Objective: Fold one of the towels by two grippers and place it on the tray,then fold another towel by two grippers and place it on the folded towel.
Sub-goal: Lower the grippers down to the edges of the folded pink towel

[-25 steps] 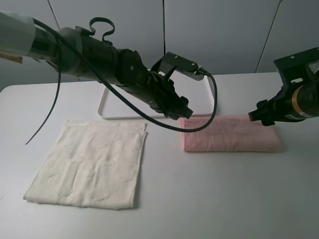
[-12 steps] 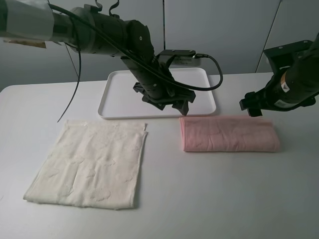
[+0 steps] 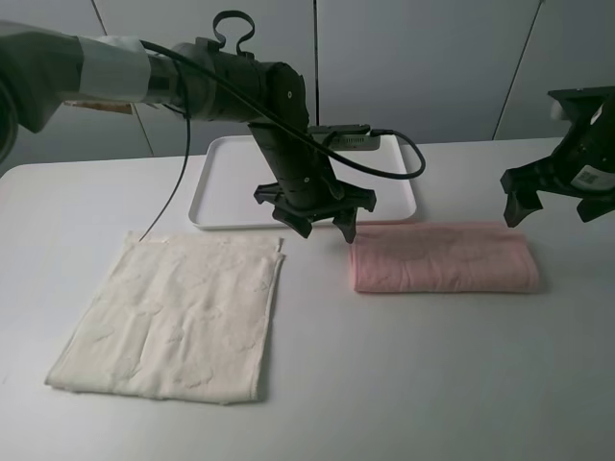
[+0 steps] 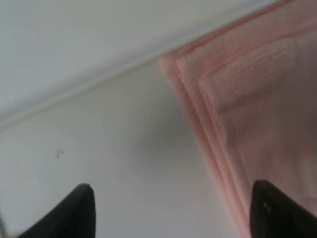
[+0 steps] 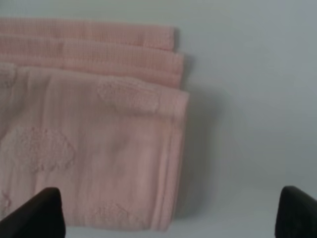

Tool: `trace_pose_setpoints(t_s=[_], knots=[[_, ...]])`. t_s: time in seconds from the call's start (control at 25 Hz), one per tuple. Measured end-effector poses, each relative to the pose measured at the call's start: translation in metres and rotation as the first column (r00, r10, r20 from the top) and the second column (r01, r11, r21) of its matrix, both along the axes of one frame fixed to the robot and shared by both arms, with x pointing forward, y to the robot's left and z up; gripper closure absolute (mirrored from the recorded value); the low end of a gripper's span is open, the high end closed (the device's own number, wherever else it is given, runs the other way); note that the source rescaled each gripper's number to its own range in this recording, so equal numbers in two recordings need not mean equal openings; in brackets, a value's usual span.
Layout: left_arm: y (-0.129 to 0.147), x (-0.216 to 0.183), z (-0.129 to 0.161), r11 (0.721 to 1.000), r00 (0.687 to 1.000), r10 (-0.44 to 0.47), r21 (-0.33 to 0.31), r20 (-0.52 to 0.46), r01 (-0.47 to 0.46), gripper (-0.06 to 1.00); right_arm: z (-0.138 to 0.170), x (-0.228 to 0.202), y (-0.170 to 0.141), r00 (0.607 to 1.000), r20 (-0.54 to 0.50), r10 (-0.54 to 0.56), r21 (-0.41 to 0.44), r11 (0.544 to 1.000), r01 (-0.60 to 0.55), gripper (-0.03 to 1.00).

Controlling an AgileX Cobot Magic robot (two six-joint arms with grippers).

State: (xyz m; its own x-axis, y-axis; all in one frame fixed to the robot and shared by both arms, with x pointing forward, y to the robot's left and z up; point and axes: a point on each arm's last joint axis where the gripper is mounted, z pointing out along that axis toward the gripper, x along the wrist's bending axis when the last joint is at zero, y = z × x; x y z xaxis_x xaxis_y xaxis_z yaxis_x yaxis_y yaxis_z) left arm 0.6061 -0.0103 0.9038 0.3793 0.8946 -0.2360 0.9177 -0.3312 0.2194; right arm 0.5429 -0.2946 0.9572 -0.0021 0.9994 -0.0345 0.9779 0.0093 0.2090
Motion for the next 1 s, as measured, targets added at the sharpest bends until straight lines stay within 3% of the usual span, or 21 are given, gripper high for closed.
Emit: trace_pose_setpoints(t_s=[0.36, 0.72, 1.0], knots=[[-0.020, 0.000, -0.015, 1.000, 0.999, -0.010, 0.025, -0.041, 0.011, 0.12, -0.021, 0.001, 0.001, 0.996, -0.093, 0.009, 0.010, 1.000, -0.008, 0.05], [-0.031, 0.004, -0.029, 0.990, 0.995, -0.006, 0.141, -0.098, 0.020, 0.12, -0.027, 0.004, 0.001, 0.996, -0.093, 0.008, 0.012, 1.000, -0.007, 0.05], [-0.031, 0.005, -0.031, 0.988, 0.993, 0.010, 0.156, -0.117, 0.009, 0.12, -0.028, 0.007, 0.002, 0.998, -0.070, 0.010, 0.026, 1.000, -0.008, 0.05]])
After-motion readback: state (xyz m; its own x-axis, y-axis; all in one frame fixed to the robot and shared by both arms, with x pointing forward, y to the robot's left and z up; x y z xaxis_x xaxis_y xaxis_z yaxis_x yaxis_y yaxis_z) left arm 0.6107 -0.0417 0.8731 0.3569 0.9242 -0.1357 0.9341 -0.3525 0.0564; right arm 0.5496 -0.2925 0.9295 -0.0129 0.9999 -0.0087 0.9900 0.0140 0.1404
